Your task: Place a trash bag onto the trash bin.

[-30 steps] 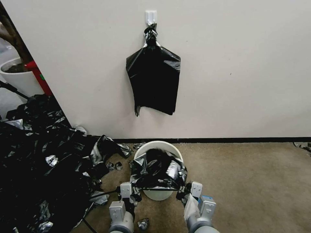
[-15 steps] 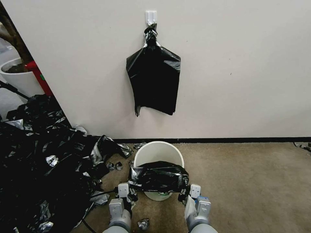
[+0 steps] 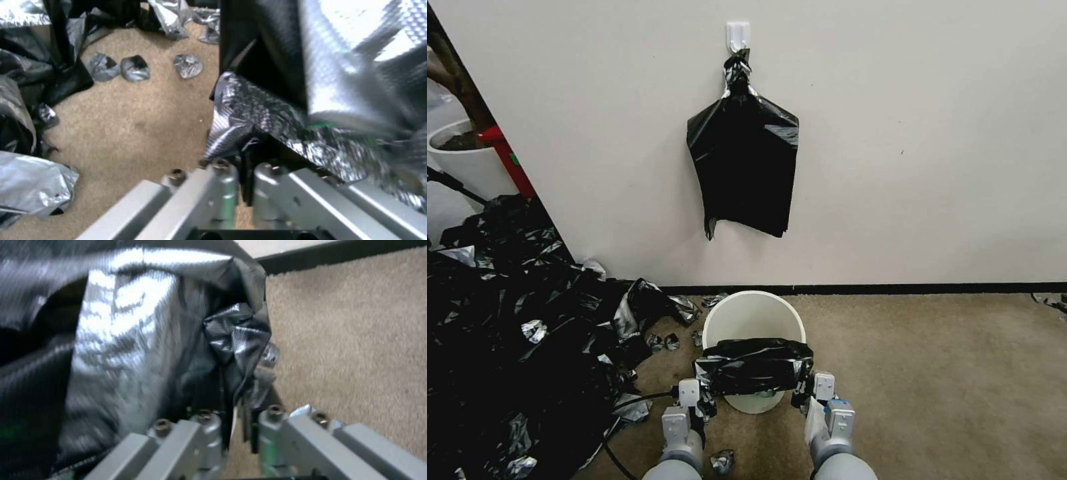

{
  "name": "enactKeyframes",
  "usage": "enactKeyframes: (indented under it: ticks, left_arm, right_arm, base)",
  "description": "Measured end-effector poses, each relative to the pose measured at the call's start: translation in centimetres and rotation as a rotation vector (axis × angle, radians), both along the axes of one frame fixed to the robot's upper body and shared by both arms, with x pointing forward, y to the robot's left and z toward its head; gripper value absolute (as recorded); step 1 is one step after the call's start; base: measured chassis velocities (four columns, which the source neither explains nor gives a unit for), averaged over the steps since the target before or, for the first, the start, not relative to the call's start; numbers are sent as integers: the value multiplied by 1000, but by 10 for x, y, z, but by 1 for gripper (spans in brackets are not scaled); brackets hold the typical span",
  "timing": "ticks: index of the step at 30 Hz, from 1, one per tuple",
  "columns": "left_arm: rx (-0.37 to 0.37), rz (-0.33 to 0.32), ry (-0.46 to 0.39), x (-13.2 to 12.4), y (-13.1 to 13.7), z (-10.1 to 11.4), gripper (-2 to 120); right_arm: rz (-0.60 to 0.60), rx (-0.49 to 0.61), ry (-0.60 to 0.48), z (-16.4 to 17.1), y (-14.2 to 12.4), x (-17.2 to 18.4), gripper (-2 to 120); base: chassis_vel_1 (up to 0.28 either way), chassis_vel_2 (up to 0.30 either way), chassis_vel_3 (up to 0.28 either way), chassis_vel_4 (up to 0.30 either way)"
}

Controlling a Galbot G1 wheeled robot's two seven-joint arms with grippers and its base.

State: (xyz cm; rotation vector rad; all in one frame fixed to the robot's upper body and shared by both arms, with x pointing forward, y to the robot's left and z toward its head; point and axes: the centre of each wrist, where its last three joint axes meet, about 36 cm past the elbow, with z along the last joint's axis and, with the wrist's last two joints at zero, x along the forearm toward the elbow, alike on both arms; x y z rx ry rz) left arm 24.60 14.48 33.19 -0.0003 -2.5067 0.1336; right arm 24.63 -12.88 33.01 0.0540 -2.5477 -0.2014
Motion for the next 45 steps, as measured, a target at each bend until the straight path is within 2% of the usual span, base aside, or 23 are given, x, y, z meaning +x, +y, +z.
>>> enactKeyframes:
  ticks: [4, 5, 8, 10, 13, 15, 16, 19, 20, 23, 24, 26, 28, 30, 32, 33, 36, 38, 39, 41, 42, 44, 45]
  left_arm:
    - [6, -29, -25, -6, 15, 13, 25]
    - [6, -29, -25, -6, 15, 13, 25]
    - [33, -58, -49, -11, 28, 26, 38]
    - [44, -67, -57, -13, 31, 30, 41]
    - [83, -96, -117, -22, 40, 38, 56]
    - [95, -105, -146, -25, 42, 39, 60]
    - [104, -119, -191, -27, 45, 39, 65]
    - [105, -178, -317, -33, 58, 38, 78]
    - [105, -178, -317, -33, 58, 38, 78]
    - [97, -274, -412, -35, 80, 32, 91]
    - [97, -274, -412, -35, 80, 32, 91]
    - [67, -360, -457, -34, 97, 24, 99]
    - [54, -384, -479, -33, 102, 21, 99]
    - [6, -452, -547, -24, 116, 19, 100]
    - [-41, -496, -613, -14, 127, 24, 100]
    - [-41, -496, -613, -14, 127, 24, 100]
    - [-80, -497, -671, -4, 136, 33, 100]
    - [-102, -458, -727, 6, 144, 48, 100]
    - [-102, -458, -727, 6, 144, 48, 100]
    - [-100, -384, -760, 14, 148, 62, 100]
    - [-100, -384, -760, 14, 148, 62, 100]
    - [-95, -316, -773, 17, 149, 69, 100]
    - [-95, -316, -773, 17, 149, 69, 100]
  right_arm:
    - [-6, 34, 27, 21, -3, -18, 32]
    - [-6, 34, 27, 21, -3, -18, 32]
    - [-7, 60, 46, 49, -7, -37, 47]
    - [-5, 64, 48, 56, -9, -41, 50]
    - [9, 78, 41, 80, -17, -54, 65]
    - [11, 80, 34, 85, -19, -55, 68]
    - [11, 86, 19, 91, -21, -54, 74]
    - [21, 100, -78, 97, -23, -38, 87]
    - [21, 100, -78, 97, -23, -38, 87]
    - [54, 114, -203, 93, -26, -9, 98]
    - [54, 114, -203, 93, -26, -9, 98]
    - [86, 126, -265, 89, -26, 19, 100]
    - [101, 128, -277, 86, -26, 30, 100]
    - [134, 116, -283, 77, -29, 65, 100]
    - [153, 104, -233, 67, -30, 97, 100]
    - [153, 104, -233, 67, -30, 97, 100]
    - [184, 86, -155, 59, -28, 130, 100]
    - [253, 61, -94, 51, -25, 158, 100]
    - [253, 61, -94, 51, -25, 158, 100]
    - [338, 38, -47, 43, -28, 178, 100]
    - [338, 38, -47, 43, -28, 178, 100]
    - [406, 13, -22, 37, -33, 193, 100]
    - [406, 13, -22, 37, -33, 193, 100]
  base:
    - [0, 0, 0, 0]
    - [0, 0, 0, 0]
    - [0, 0, 0, 0]
    - [0, 0, 0, 0]
    - [0, 0, 0, 0]
    - [0, 0, 0, 0]
    - [0, 0, 0, 0]
    - [0, 0, 0, 0]
    - [0, 0, 0, 0]
    - [0, 0, 0, 0]
    - [0, 0, 0, 0]
    - [0, 0, 0, 0]
    - [0, 0, 0, 0]
    - [0, 0, 0, 0]
    - [0, 0, 0, 0]
    - [0, 0, 0, 0]
    - [0, 0, 0, 0]
    - [0, 0, 0, 0]
    - [0, 0, 0, 0]
    - [0, 0, 0, 0]
    - [0, 0, 0, 0]
    - [0, 0, 0, 0]
    - [0, 0, 0, 0]
